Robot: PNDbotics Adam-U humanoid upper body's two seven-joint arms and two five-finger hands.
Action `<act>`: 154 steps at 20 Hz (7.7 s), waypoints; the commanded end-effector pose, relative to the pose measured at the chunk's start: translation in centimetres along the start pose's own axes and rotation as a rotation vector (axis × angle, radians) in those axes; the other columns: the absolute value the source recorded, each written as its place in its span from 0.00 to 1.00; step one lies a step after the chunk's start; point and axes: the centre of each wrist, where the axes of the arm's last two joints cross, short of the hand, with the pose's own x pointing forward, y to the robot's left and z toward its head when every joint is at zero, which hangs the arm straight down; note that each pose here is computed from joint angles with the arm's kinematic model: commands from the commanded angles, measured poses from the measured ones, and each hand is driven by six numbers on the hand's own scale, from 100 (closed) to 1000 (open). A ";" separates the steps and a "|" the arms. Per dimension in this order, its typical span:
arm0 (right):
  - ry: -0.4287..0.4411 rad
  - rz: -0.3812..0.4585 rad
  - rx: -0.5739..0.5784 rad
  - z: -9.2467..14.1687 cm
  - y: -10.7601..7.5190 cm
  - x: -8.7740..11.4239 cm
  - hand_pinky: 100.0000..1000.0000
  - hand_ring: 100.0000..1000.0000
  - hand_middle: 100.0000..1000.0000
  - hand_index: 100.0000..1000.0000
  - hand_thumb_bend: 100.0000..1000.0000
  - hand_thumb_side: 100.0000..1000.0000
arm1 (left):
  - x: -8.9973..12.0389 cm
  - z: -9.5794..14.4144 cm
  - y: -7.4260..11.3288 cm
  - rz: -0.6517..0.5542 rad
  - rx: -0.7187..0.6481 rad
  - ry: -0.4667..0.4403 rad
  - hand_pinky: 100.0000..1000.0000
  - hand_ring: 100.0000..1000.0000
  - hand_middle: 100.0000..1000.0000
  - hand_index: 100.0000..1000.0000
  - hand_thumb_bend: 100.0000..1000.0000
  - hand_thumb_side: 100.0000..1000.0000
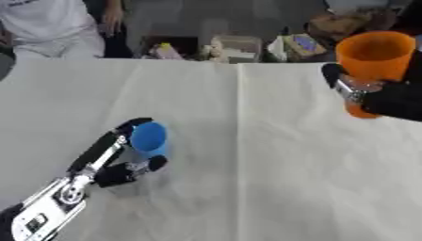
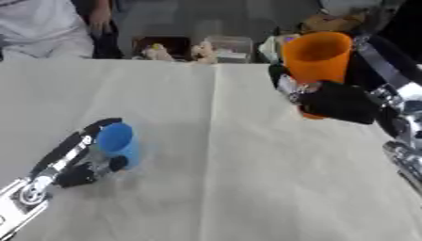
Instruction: Pour the contents of one cup into another cup.
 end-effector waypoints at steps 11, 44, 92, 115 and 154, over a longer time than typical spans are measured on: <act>-0.031 -0.001 -0.016 0.1 -0.5 0.9 0.43 0.43 0.44 0.54 0.00 0.22 | -0.7 -0.3 0.8 -0.032 0.004 0.042 0.90 0.92 0.92 1.00 0.72 0.90; -0.014 -0.011 -0.003 0.2 -0.5 0.6 0.43 0.43 0.44 0.54 0.00 0.20 | 1.5 -1.4 2.6 -0.221 0.189 0.170 0.96 0.93 0.90 1.00 0.67 0.91; -0.013 -0.022 -0.028 0.1 -0.5 0.7 0.43 0.43 0.43 0.54 0.00 0.19 | 1.6 -2.7 1.1 -0.127 0.106 0.201 0.43 0.63 0.72 0.90 0.44 0.80; -0.016 -0.027 -0.039 0.1 -0.6 0.8 0.42 0.43 0.43 0.53 0.00 0.18 | 0.8 -2.9 0.0 0.032 0.136 0.216 0.30 0.56 0.68 0.88 0.10 0.56; -0.004 -0.025 -0.037 0.1 -0.6 0.7 0.42 0.43 0.43 0.53 0.00 0.18 | 3.7 -2.8 2.6 0.071 0.266 0.126 0.19 0.52 0.60 0.80 0.00 0.29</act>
